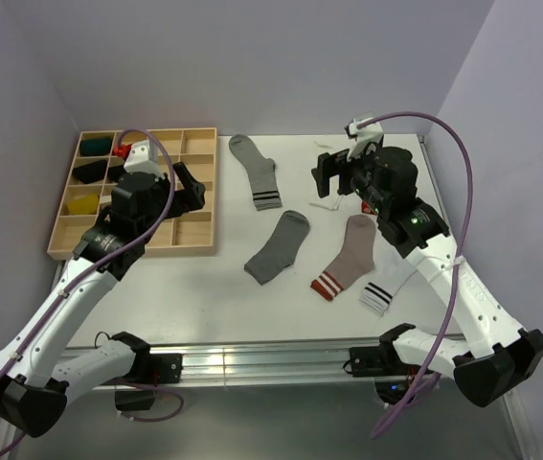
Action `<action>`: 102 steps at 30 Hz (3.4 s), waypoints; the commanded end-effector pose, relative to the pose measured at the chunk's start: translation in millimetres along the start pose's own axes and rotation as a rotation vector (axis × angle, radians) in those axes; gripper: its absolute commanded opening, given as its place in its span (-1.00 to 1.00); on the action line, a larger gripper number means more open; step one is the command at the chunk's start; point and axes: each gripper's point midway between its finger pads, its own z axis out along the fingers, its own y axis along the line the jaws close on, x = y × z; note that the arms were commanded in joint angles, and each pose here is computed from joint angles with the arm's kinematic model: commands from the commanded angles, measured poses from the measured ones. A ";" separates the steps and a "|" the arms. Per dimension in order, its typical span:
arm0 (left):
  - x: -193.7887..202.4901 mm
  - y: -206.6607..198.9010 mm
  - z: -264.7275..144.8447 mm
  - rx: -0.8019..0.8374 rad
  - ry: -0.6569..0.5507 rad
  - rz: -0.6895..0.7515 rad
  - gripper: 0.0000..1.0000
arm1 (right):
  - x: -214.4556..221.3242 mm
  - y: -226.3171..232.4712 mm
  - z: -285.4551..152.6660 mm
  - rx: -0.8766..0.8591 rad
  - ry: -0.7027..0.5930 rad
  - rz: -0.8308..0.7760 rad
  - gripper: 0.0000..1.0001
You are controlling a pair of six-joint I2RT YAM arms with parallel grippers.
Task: Roll the socks
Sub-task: Roll the sock at the center of the board.
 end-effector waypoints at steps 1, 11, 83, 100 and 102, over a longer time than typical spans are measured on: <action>-9.8 -5.5 -3.0 0.029 -0.039 -0.019 0.99 | -6.7 -1.9 2.8 0.013 -0.034 -0.006 1.00; -10.2 -5.4 -3.7 0.028 -0.040 -0.017 0.99 | -4.1 -6.0 3.8 0.034 -0.029 -0.006 1.00; 13.1 29.3 10.6 -0.038 -0.053 -0.229 0.79 | 324.1 197.7 28.3 -0.605 0.988 -0.141 -0.53; 91.9 -11.5 56.3 0.086 0.045 -0.142 -0.17 | 277.0 188.7 2.0 -1.010 1.080 0.336 -0.88; 110.8 -15.8 60.9 0.122 0.074 -0.120 -0.22 | 280.8 183.8 2.6 -1.022 1.106 0.385 -0.91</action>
